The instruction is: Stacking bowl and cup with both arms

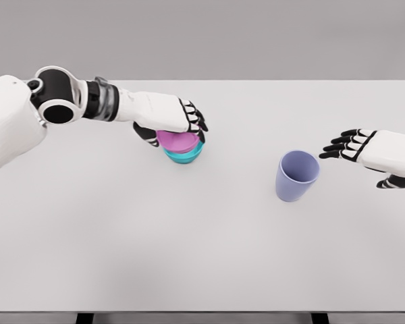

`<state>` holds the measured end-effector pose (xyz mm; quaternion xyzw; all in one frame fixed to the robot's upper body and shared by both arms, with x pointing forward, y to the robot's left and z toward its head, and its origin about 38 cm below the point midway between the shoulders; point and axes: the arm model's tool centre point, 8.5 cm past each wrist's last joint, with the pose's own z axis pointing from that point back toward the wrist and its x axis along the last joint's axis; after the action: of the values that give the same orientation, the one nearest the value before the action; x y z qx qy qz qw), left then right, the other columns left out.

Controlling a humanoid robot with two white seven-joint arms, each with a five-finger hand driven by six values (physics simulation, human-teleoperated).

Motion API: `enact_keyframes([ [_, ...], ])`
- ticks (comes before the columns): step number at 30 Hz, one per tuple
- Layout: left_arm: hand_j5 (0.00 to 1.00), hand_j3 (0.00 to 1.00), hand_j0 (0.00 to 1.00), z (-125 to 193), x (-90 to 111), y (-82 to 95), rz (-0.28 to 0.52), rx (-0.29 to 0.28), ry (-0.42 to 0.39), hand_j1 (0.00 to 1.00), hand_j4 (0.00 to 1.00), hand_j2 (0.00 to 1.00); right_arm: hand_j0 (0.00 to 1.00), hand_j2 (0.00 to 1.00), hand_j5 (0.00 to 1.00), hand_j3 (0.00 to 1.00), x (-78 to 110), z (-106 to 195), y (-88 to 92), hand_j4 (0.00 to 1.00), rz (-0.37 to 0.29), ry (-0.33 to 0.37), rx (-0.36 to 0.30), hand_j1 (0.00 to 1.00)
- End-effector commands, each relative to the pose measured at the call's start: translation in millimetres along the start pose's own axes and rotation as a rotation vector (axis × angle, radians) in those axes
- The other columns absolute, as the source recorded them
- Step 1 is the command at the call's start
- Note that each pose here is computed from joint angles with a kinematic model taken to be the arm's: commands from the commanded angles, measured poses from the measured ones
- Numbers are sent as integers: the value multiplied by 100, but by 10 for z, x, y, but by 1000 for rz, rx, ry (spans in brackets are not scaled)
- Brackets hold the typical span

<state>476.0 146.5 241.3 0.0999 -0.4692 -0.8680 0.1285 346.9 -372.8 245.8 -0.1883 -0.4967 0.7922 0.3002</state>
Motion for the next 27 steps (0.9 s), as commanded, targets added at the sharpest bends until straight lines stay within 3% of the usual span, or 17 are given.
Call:
enact_keyframes([
  [1,79,79,79,-31,14,24,-2,4,-4,79,79,79,100,100,100,100,-10,15,-16,100,-2,4,-4,100],
  [6,79,79,79,-51,16,28,-2,5,-5,79,79,79,100,100,100,100,26,-4,100,100,-22,-5,17,100],
  [27,79,79,79,-38,-15,-33,1,-10,9,79,79,79,100,100,100,100,-9,34,25,100,-4,8,11,100],
])
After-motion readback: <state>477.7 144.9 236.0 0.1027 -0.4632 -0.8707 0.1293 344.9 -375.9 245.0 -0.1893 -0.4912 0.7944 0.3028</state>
